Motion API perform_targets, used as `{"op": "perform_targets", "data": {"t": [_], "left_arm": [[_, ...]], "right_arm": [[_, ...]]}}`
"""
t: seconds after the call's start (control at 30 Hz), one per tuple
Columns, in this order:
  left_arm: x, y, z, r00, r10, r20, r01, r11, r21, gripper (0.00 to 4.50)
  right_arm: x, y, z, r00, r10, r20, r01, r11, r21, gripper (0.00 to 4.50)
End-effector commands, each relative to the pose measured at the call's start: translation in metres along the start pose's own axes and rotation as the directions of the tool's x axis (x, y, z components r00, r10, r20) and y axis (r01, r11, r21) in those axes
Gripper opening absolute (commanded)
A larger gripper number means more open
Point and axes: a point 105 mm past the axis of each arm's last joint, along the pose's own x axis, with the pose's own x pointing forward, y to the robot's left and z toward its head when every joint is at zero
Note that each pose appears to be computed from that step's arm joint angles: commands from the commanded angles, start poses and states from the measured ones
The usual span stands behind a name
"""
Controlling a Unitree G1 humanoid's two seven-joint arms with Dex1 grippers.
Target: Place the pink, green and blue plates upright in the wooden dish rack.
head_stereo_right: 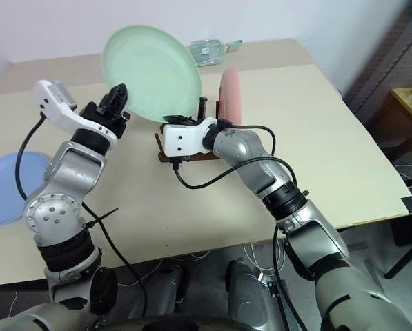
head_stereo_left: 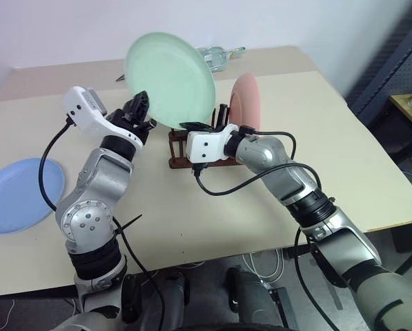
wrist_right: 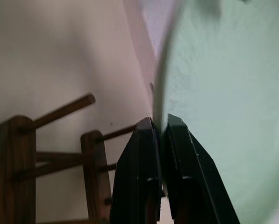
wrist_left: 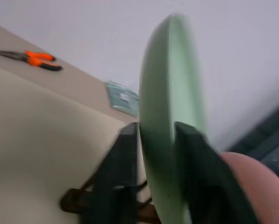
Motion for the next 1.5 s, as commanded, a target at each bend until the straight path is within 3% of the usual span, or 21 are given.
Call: {"op": "perform_targets", "data": {"t": [0.03, 0.1, 0.2, 0.27, 0.33, 0.4, 0.53, 0.67, 0.83, 1.0, 1.33, 1.5], "left_arm": [[0.0, 0.001, 0.037, 0.988, -0.001, 0.153, 0.001, 1.0, -0.001, 3.2], [0.0, 0.012, 0.058, 0.97, 0.045, 0.24, -0.048, 0.999, 0.007, 4.16], [-0.012, 0.059, 0.117, 0.869, 0.206, 0.45, -0.278, 0.955, 0.099, 4.16], [-0.018, 0.074, 0.12, 0.873, 0.177, 0.454, -0.363, 0.858, 0.363, 4.16], [-0.021, 0.087, 0.094, 0.922, 0.151, 0.356, -0.344, 0.738, 0.58, 4.16], [-0.026, 0.091, 0.054, 0.97, 0.11, 0.215, -0.229, 0.698, 0.679, 4.16], [-0.045, 0.082, -0.017, 0.999, -0.007, -0.047, 0.037, 0.726, 0.687, 4.16], [-0.06, 0.076, -0.05, 0.979, -0.081, -0.19, 0.187, 0.735, 0.652, 4.16], [-0.066, 0.065, -0.061, 0.954, -0.151, -0.26, 0.281, 0.755, 0.592, 4.16], [-0.077, 0.057, -0.077, 0.911, -0.19, -0.366, 0.376, 0.747, 0.548, 4.16], [-0.082, 0.056, -0.084, 0.901, -0.185, -0.393, 0.387, 0.751, 0.534, 4.16], [-0.083, 0.056, -0.086, 0.897, -0.187, -0.4, 0.392, 0.755, 0.526, 4.16]], "right_arm": [[-0.003, -0.018, 0.015, 0.996, -0.072, 0.058, 0.075, 0.996, -0.049, 0.0], [-0.005, -0.018, 0.015, 0.995, -0.075, 0.06, 0.078, 0.996, -0.051, 0.0], [-0.015, -0.03, 0.017, 0.983, -0.158, 0.088, 0.155, 0.987, 0.045, 0.0], [-0.034, -0.047, 0.031, 0.946, -0.278, 0.167, 0.214, 0.922, 0.322, 0.0], [-0.054, -0.054, 0.045, 0.906, -0.355, 0.232, 0.154, 0.785, 0.6, 0.0], [-0.067, -0.05, 0.052, 0.896, -0.37, 0.247, 0.063, 0.655, 0.753, 0.0], [-0.078, -0.042, 0.056, 0.888, -0.412, 0.203, -0.018, 0.41, 0.912, 0.0], [-0.077, -0.04, 0.051, 0.897, -0.416, 0.146, -0.01, 0.31, 0.951, 0.0], [-0.073, -0.034, 0.034, 0.919, -0.384, 0.091, 0.01, 0.252, 0.968, 0.0], [-0.074, -0.033, 0.025, 0.933, -0.342, 0.109, -0.005, 0.291, 0.957, 0.0], [-0.078, -0.038, 0.03, 0.933, -0.308, 0.187, -0.072, 0.349, 0.934, 0.0], [-0.081, -0.043, 0.035, 0.922, -0.321, 0.216, -0.104, 0.332, 0.938, 0.0]]}}
